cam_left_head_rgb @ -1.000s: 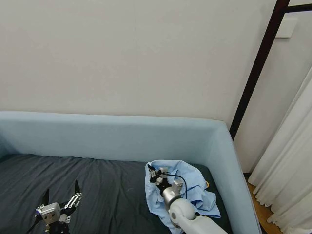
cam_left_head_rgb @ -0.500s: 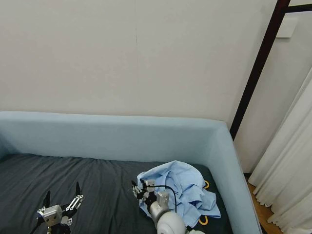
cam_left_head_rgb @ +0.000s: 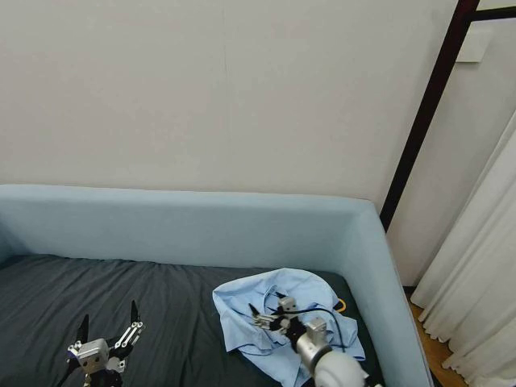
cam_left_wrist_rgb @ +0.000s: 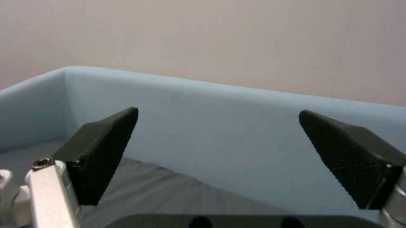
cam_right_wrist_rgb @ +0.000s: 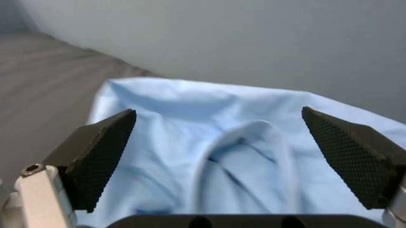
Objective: Pick up the clothes from the sofa and hang them on the clothes hanger.
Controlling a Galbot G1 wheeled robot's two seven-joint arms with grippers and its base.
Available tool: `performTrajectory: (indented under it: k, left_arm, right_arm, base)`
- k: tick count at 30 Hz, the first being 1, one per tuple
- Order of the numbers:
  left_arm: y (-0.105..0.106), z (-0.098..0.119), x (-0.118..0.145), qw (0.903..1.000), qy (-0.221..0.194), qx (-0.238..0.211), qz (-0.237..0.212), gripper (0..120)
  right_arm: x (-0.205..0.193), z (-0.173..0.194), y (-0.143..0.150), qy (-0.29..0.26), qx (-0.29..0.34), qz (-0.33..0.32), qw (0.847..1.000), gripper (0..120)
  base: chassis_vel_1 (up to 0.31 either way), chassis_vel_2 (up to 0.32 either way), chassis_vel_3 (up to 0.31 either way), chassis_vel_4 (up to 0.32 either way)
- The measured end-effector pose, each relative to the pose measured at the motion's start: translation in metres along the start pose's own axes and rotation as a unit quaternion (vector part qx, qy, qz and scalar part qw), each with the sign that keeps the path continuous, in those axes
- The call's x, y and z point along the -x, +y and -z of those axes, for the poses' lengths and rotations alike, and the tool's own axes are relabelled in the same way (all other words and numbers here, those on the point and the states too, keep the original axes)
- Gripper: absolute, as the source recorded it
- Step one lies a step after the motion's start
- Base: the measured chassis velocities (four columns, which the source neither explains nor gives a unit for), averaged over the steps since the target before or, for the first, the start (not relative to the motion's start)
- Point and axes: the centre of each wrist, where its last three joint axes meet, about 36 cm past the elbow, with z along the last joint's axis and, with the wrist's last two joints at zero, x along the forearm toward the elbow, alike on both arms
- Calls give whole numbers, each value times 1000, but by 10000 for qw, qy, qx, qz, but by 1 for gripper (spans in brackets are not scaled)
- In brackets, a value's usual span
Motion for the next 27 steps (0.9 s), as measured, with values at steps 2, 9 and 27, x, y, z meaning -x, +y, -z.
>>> performTrajectory:
  k: [2,9,27]
  left_arm:
    - [0,0,0,10000,1,0,1,100]
    - [-4,-2,-1,10000,9,-14,7,100]
    - [3,-6,-2,9999,-8,57,149,100]
  right_arm:
    - [-1,-4,-7,21,-47,-21,10000,100]
    - [-2,-42,5,583,-402,-821,9941,100]
    - [47,-69,46,1269,-803,-1765,9728,93]
  base:
    - [0,0,0,0]
    - [0,0,0,0]
    - [0,0,0,0]
